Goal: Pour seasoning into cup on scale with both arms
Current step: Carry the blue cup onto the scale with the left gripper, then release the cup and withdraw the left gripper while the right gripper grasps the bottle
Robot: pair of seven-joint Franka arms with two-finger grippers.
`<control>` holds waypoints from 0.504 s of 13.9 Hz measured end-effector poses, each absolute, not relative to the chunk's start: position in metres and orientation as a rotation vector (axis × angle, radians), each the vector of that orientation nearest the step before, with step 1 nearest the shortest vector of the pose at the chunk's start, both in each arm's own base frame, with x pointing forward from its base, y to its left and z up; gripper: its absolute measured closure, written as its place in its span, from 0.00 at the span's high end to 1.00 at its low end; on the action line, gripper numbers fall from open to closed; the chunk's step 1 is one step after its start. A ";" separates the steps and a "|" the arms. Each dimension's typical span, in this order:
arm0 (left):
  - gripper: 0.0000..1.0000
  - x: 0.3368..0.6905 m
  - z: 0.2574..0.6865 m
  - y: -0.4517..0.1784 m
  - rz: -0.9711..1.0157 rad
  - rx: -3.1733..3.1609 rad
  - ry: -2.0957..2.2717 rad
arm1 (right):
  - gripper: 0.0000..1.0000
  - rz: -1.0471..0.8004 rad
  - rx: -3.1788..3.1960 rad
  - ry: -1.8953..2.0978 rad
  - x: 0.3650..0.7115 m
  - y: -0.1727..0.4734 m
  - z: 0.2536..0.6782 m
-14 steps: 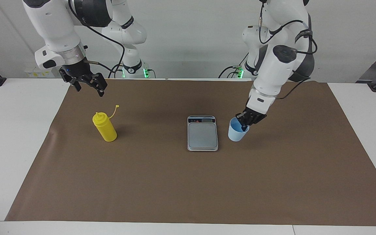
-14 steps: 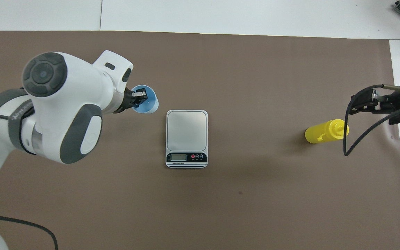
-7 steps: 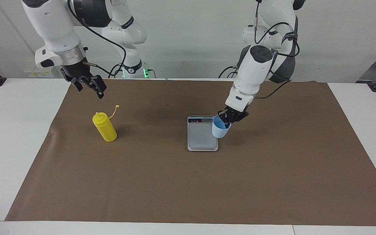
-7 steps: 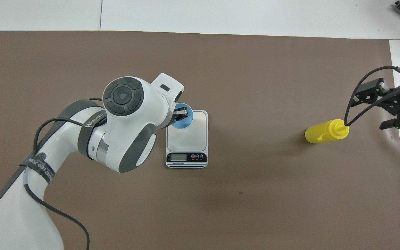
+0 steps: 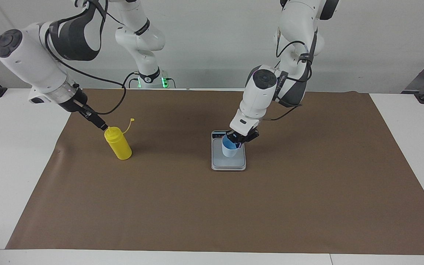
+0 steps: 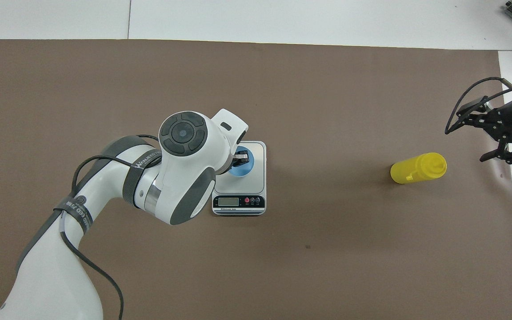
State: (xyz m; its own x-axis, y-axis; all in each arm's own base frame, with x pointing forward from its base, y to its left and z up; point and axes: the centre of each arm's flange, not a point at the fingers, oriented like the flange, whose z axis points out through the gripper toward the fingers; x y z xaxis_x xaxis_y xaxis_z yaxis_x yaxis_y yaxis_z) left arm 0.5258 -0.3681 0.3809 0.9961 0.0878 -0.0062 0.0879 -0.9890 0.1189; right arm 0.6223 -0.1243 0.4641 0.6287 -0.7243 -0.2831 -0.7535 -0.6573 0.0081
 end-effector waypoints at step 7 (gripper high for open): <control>0.15 0.524 0.375 -0.367 0.006 3.017 0.135 | 1.00 0.675 -2.446 1.397 0.622 -0.191 0.360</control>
